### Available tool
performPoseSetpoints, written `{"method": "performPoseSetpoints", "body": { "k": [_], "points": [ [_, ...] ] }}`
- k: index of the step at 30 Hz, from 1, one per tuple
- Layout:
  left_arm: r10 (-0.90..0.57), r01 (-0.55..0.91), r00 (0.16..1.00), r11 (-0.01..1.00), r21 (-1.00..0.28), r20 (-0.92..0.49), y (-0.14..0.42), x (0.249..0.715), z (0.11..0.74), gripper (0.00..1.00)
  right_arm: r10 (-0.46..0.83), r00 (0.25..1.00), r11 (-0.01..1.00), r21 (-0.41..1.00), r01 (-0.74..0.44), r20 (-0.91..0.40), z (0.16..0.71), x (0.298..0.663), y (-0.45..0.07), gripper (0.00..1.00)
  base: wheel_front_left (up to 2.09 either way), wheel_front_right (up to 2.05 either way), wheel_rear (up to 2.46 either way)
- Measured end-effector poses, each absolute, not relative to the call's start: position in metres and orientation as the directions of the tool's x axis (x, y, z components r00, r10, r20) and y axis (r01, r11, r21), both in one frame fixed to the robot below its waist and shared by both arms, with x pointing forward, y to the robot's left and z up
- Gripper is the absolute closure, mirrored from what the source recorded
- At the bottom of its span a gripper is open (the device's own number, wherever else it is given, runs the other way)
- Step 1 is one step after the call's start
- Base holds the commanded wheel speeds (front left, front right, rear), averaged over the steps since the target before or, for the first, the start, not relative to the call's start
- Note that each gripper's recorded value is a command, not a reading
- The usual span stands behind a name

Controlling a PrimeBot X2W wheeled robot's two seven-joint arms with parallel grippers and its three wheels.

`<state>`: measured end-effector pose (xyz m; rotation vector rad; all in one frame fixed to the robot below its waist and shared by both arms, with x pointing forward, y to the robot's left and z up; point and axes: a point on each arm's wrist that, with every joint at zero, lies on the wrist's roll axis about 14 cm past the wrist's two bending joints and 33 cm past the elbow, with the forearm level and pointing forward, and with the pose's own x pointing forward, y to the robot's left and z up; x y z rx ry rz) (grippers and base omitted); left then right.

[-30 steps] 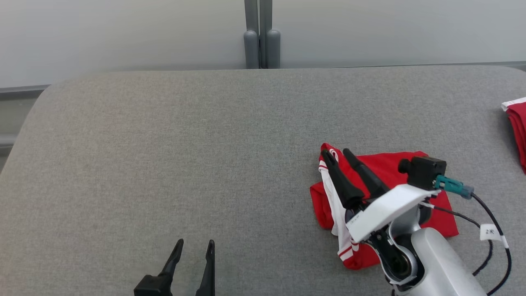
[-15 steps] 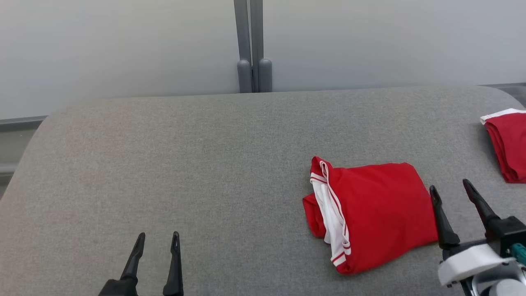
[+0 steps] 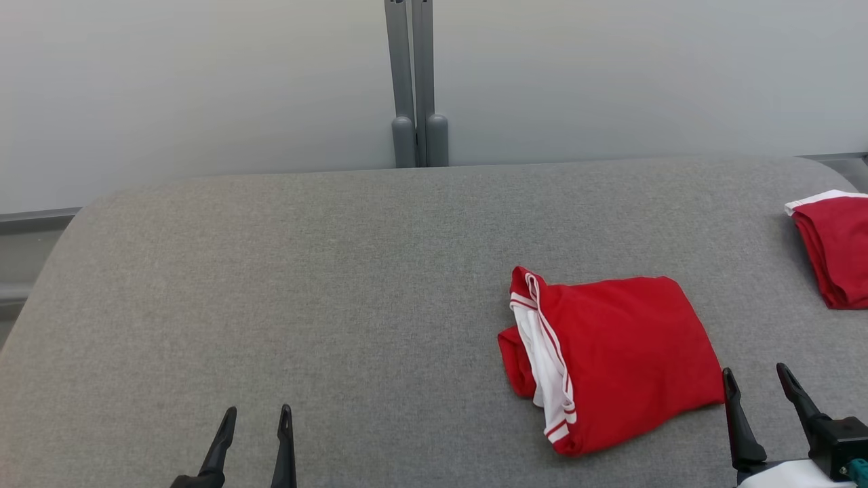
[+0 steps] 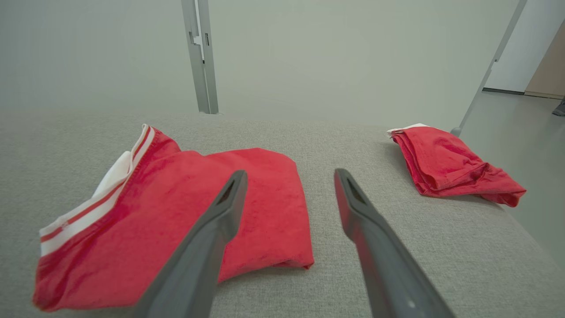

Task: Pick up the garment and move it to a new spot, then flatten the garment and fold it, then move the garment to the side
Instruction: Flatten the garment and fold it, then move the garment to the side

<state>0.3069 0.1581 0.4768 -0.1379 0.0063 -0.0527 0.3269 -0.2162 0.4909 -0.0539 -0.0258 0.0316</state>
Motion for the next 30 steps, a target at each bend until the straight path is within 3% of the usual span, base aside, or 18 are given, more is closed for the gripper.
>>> {"method": "performPoseSetpoints", "body": {
  "k": [9,13,19,28,29,30],
  "points": [
    [-0.038,0.033,0.999,0.989,-0.144,-0.026,0.162,0.307,0.471,0.0,0.033,0.999,0.999,-0.023,-0.032,0.032,0.495,0.351,-0.223,0.0,0.0,0.0,0.0],
    [-0.045,0.038,0.998,0.988,-0.147,-0.048,0.159,0.308,0.464,0.0,0.043,0.986,0.999,0.02,-0.04,-0.159,0.469,0.377,-0.235,0.0,0.0,0.0,0.0],
    [-0.042,0.026,0.995,0.986,-0.165,-0.094,0.16,0.312,0.451,0.0,0.098,0.876,0.995,0.058,-0.079,-0.472,0.439,0.409,-0.236,0.0,0.0,0.0,0.0],
    [0.02,-0.038,0.992,0.988,-0.15,-0.122,0.179,0.318,0.444,0.0,0.129,0.731,0.991,0.121,-0.064,-0.671,0.375,0.419,-0.213,0.0,0.0,0.0,0.0],
    [0.024,-0.043,0.992,0.988,-0.149,-0.125,0.181,0.318,0.444,0.0,0.138,0.729,0.99,0.126,-0.071,-0.671,0.374,0.421,-0.209,0.18,0.0,0.0,0.0],
    [0.028,-0.047,0.991,0.988,-0.149,-0.128,0.182,0.318,0.443,0.0,0.148,0.73,0.987,0.142,-0.071,-0.667,0.374,0.424,-0.205,0.92,0.0,0.0,0.0]
  ]
}}
